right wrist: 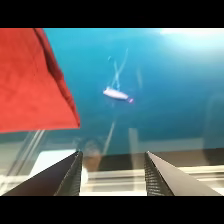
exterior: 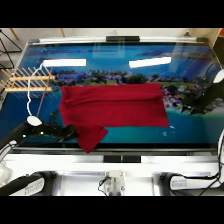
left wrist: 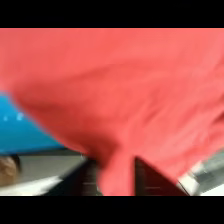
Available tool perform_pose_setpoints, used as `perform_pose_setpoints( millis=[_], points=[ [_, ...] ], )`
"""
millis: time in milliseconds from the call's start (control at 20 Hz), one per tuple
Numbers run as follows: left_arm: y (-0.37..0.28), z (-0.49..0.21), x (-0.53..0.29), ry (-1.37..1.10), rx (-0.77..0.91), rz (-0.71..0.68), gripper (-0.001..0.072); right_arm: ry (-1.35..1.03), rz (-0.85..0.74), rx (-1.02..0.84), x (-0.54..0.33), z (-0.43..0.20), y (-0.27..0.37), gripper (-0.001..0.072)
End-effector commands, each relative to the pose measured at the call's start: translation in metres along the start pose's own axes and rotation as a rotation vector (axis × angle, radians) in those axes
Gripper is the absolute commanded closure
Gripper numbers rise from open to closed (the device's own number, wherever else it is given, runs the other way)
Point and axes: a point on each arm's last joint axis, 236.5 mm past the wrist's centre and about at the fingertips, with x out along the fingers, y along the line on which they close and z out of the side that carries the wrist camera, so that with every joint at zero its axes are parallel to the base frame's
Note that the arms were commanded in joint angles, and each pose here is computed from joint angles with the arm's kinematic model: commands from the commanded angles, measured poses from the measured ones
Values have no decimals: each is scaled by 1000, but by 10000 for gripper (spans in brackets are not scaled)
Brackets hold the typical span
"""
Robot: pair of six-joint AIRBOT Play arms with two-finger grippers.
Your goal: Fold the shirts.
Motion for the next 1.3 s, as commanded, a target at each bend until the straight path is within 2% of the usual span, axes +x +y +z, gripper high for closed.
perform_pose_setpoints(
  millis=[0, 150, 550, 750, 800, 850, 900, 1050, 1250],
  points=[
    [-7, 5, 7, -42, -25, -2, 673, 56, 122, -4, 29, -16, 21, 203],
    [-5, -3, 5, -4, -10, -7, 674, 20, 219, 39, 47, -11, 37, 203],
    [-4, -6, 3, 9, 36, -5, 675, 5, 281, 102, 88, -13, 51, 203],
    [-5, -5, 3, 8, 37, -6, 675, 54, 277, 67, 105, -16, 65, 206],
    [-6, -4, 2, 4, 38, -7, 675, 55, 270, 44, 107, -16, 69, 250],
    [-7, 0, -1, -4, 38, -11, 675, 52, 257, 26, 107, -15, 71, 472],
    [-9, 6, -5, -18, 57, -17, 675, 52, 254, 18, 106, -14, 73, 621],
    [-28, 39, -40, -118, 177, -50, 676, -19, 261, -80, 75, 0, 78, 636],
    [-69, 98, -116, -297, 297, -90, 677, -270, 186, -146, 7, 50, 73, 636]
  ],
)
